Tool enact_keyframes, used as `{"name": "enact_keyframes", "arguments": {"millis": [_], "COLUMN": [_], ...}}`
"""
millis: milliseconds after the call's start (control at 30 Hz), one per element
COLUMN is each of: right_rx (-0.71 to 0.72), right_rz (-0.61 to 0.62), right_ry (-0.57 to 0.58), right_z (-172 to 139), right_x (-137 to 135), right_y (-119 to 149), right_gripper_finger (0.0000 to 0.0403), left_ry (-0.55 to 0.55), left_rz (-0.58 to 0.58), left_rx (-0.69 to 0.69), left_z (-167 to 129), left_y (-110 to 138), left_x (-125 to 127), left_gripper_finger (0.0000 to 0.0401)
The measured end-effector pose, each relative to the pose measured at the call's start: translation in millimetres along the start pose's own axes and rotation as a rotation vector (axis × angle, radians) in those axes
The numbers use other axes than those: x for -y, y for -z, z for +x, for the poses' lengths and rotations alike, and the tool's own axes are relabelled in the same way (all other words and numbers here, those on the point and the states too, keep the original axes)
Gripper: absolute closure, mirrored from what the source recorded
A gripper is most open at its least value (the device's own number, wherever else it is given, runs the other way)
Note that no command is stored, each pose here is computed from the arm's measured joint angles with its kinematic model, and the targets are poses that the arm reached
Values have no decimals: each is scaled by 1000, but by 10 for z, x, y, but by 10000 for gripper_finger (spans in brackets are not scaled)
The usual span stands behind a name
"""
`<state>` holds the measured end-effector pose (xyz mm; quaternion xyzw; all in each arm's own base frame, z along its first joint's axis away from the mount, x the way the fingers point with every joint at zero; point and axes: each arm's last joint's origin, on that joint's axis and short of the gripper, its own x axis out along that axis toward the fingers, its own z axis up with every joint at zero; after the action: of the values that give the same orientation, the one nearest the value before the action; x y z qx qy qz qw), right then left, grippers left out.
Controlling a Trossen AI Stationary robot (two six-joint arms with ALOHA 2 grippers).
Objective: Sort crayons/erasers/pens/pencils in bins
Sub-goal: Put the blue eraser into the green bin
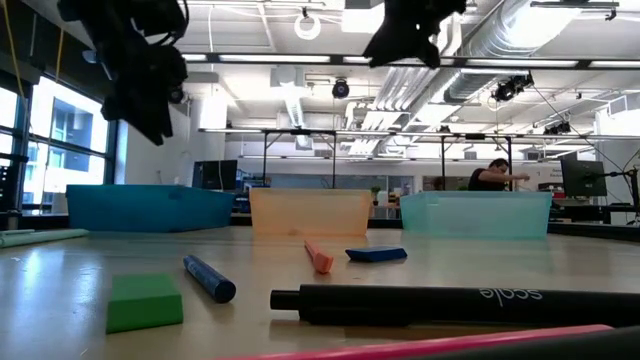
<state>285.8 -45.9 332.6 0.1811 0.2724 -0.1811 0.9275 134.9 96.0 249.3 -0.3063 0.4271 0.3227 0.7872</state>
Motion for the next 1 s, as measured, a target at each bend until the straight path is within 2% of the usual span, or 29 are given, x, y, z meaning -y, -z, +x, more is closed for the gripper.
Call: {"name": "enact_keyframes", "arguments": {"millis": [200,333,467,667,800,1000], "right_rx": [-57,-150,-261,-446,-485,-532], "right_rz": [-65,-119,-248,-388,-422,-525], "right_ry": [-16,-30,-41,-85,-118,-175], "right_z": [-103,-79,36,211,329,495], "right_x": [-198,-403,-625,-878,-1039,-1246], "right_y": [-27,-16,46,250,383,606], "right_gripper_finger": [316,316,316,316,316,305], "left_ry": [40,67,97,64,32,43], "left_rz": [65,96,141,208,249,309], "left_rx": [23,9,-7,-40,-65,-78], "left_z": [-38,-44,-50,-59,-66,-75], "left_y": [86,137,194,294,358,408], "left_x": [151,241,337,404,426,472], "left_gripper_finger": [245,245,245,245,245,245]}}
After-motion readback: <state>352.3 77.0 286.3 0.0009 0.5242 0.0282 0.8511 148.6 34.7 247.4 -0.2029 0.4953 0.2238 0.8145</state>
